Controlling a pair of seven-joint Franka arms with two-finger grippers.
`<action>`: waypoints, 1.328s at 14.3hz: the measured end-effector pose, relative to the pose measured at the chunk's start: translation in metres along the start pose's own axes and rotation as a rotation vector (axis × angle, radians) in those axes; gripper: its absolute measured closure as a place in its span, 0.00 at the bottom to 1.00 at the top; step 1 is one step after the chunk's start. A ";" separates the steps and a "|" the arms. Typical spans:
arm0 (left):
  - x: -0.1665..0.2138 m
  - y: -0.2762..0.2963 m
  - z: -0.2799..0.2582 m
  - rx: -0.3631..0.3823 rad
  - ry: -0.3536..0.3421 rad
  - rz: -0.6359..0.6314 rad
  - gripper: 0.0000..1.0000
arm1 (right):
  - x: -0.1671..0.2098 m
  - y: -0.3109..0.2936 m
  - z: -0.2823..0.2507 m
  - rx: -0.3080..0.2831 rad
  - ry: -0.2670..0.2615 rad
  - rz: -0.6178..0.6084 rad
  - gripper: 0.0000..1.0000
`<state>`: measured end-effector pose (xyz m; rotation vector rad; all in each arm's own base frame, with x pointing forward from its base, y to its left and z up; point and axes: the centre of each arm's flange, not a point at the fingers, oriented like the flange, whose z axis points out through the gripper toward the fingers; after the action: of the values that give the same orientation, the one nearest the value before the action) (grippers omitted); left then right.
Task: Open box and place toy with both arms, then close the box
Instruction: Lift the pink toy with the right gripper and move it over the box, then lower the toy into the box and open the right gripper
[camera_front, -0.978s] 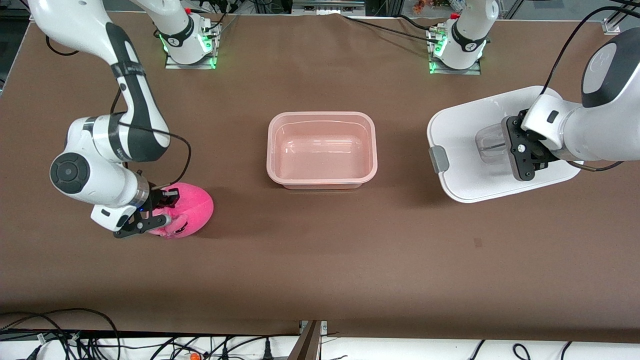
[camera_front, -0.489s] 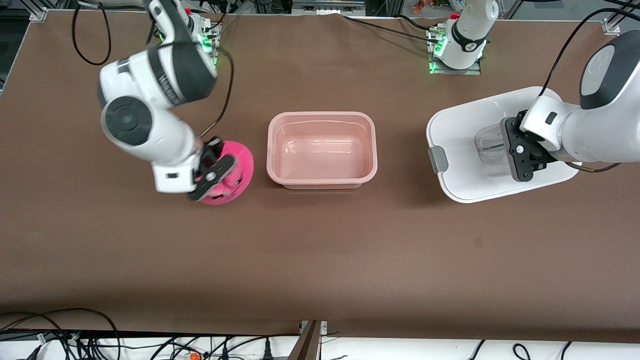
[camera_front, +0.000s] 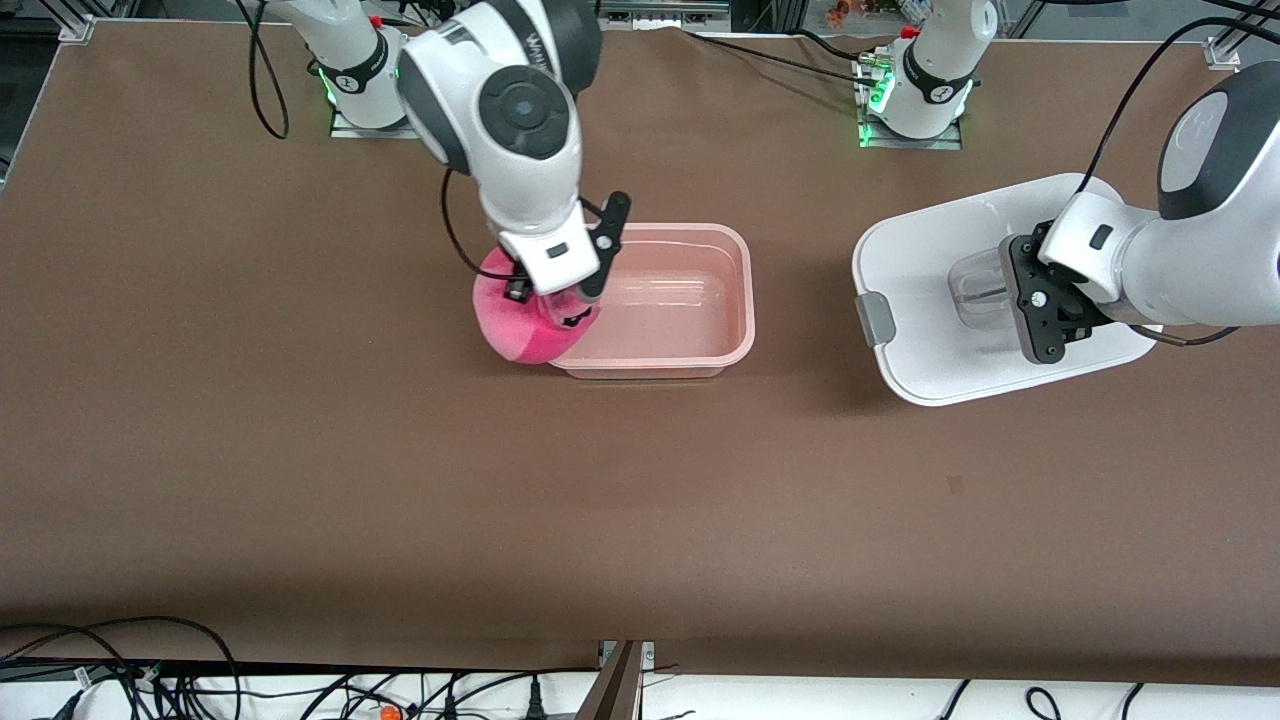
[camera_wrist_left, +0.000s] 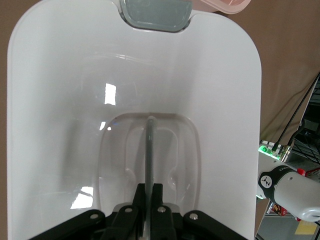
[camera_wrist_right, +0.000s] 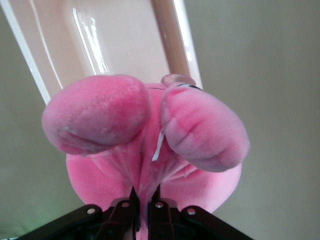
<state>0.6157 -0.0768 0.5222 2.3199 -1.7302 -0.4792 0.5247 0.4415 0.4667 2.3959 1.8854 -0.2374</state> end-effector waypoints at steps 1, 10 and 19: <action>0.000 0.000 0.000 0.000 0.000 0.000 0.93 | 0.014 -0.010 0.003 -0.010 -0.002 -0.024 0.92; 0.001 -0.001 0.002 -0.004 0.000 0.002 0.93 | 0.082 -0.050 0.059 -0.032 -0.023 -0.075 0.92; 0.002 -0.001 0.002 -0.005 -0.001 0.004 0.93 | 0.120 -0.067 0.152 -0.054 -0.067 -0.007 0.86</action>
<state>0.6164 -0.0781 0.5193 2.3133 -1.7313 -0.4830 0.4769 0.5477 0.2983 2.3171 1.8477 -0.2611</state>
